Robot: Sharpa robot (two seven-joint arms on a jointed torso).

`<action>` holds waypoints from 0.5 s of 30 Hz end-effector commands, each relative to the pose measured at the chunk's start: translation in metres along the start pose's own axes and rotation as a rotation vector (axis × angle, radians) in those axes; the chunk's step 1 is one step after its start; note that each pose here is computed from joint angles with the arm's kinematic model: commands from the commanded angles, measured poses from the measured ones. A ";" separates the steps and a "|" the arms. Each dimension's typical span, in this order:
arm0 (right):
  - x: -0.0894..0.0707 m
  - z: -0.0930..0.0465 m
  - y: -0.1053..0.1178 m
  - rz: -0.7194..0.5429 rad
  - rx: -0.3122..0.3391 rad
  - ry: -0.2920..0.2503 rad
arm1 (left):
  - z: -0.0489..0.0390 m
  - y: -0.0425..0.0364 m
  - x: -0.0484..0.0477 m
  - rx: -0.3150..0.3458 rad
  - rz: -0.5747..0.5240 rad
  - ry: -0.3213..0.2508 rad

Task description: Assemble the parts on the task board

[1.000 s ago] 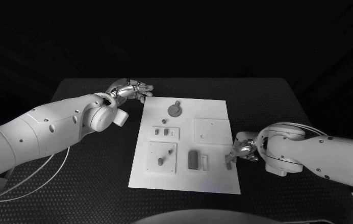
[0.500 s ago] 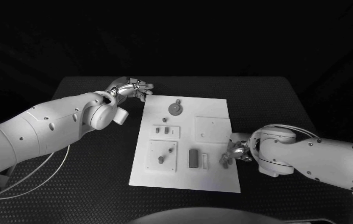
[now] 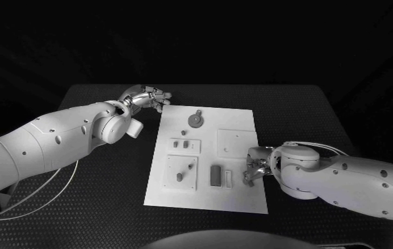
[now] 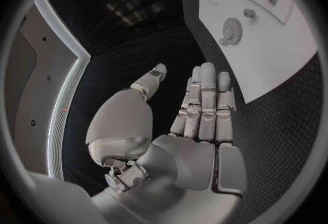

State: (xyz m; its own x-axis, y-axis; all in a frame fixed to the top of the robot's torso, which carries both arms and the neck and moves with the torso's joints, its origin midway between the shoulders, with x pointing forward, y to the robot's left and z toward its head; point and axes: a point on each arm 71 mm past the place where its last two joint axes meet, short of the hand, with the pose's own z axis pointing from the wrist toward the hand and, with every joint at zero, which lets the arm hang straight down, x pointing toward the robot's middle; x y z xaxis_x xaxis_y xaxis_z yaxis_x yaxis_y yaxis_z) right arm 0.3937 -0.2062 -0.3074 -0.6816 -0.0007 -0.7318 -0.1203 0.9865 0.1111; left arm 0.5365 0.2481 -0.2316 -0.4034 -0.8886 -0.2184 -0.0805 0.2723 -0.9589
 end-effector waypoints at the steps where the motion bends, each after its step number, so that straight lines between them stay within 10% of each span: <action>1: 0.019 0.003 0.000 -0.064 0.003 0.027 | 0.0000 -0.0013 0.0016 0.009 -0.002 0.017; 15: 0.031 -0.004 -0.007 0.189 0.001 0.185 | -0.0004 -0.0009 0.0011 0.007 -0.001 0.018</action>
State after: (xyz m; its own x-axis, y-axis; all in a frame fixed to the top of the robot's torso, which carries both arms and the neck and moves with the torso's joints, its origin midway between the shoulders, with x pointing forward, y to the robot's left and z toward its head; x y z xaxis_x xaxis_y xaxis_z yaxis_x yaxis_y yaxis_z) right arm 0.3891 -0.2127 -0.3078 -0.7112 0.0984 -0.6961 -0.0497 0.9806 0.1894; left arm 0.5364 0.2498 -0.2317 -0.4028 -0.8887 -0.2190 -0.0825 0.2735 -0.9583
